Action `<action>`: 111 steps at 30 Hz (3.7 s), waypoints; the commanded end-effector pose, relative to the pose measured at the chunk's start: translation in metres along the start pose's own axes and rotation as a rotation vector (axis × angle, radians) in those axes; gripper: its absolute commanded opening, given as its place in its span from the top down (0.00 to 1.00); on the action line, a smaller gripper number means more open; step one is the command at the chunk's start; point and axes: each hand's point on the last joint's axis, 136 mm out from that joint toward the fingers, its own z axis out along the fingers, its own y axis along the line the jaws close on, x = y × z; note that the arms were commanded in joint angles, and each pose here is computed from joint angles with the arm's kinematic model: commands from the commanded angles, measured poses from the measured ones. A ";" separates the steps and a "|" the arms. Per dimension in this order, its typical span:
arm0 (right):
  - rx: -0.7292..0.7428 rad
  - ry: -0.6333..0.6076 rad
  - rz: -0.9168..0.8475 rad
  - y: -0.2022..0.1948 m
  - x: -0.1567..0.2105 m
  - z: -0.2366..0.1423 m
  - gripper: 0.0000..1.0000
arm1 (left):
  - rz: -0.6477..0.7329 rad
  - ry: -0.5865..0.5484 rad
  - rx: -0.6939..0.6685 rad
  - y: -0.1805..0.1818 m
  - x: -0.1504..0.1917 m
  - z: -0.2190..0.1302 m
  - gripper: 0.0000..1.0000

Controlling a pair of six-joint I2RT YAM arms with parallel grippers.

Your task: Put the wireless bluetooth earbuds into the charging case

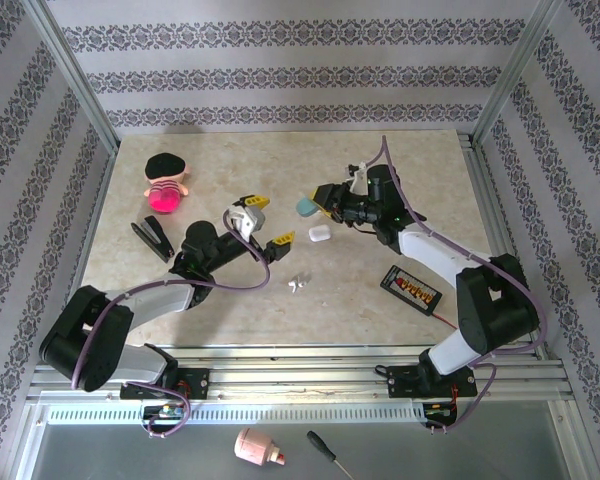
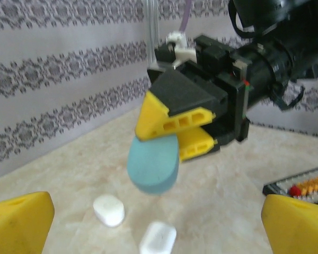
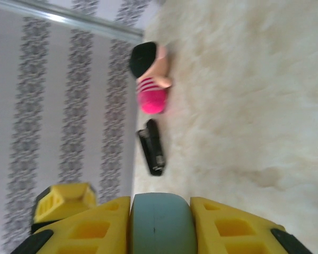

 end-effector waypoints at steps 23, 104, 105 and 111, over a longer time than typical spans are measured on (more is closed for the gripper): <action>0.548 -0.100 -0.009 -0.202 -0.072 -0.019 0.69 | -0.025 0.269 0.072 -0.023 0.059 0.019 0.00; 0.610 -0.152 -0.149 -0.191 -0.024 -0.109 0.17 | 0.164 1.374 0.192 0.000 0.206 0.147 0.43; 0.611 -0.149 -0.147 -0.191 -0.024 -0.109 0.17 | 0.164 1.372 0.184 0.001 0.206 0.148 0.47; 0.583 -0.156 -0.155 -0.183 -0.023 -0.110 0.18 | 0.134 1.330 0.117 0.006 0.198 0.158 0.63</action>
